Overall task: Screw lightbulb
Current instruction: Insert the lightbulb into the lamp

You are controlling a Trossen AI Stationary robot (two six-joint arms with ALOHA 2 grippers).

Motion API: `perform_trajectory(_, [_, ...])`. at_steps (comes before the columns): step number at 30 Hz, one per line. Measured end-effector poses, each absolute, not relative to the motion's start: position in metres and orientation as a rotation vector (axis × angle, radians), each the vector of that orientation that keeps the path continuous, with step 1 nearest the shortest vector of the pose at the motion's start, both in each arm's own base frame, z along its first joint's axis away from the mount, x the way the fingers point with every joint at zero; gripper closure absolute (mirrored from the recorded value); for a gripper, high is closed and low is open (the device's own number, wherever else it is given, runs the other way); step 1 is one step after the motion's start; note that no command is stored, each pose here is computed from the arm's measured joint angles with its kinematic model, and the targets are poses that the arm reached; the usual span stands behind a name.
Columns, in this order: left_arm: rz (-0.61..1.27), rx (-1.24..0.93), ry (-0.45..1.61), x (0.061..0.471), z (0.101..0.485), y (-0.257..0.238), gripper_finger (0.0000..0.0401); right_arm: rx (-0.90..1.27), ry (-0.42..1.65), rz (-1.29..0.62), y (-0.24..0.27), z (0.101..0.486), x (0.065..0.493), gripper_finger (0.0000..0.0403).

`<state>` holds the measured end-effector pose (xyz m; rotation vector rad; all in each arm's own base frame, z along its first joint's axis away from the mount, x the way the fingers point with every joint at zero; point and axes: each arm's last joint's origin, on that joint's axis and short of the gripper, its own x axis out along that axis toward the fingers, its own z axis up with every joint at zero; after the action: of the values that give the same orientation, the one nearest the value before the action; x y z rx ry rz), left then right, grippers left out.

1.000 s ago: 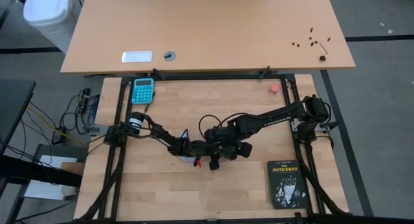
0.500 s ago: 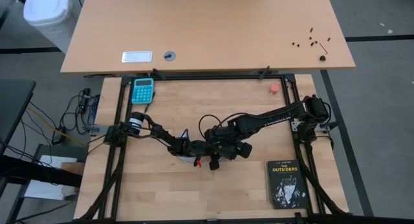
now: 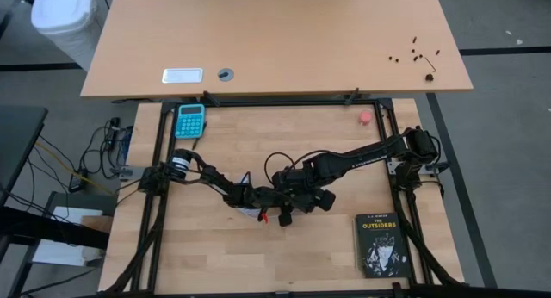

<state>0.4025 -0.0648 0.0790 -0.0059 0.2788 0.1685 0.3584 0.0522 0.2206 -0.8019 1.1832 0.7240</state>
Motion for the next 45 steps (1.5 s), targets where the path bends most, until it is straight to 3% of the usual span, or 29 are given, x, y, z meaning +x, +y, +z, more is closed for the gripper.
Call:
perform_trajectory(17, [0.165,-0.014,0.276,0.4025,0.0792,-0.0649,0.0201,-0.539,1.267,0.484,0.0518,0.2206,0.3587,0.0146])
perform_trajectory(45, [0.168,-0.039,0.276,0.4024,0.0790,-0.0653,0.0201,0.143,1.338,-0.050,0.0517,0.2205,0.3586,0.0136])
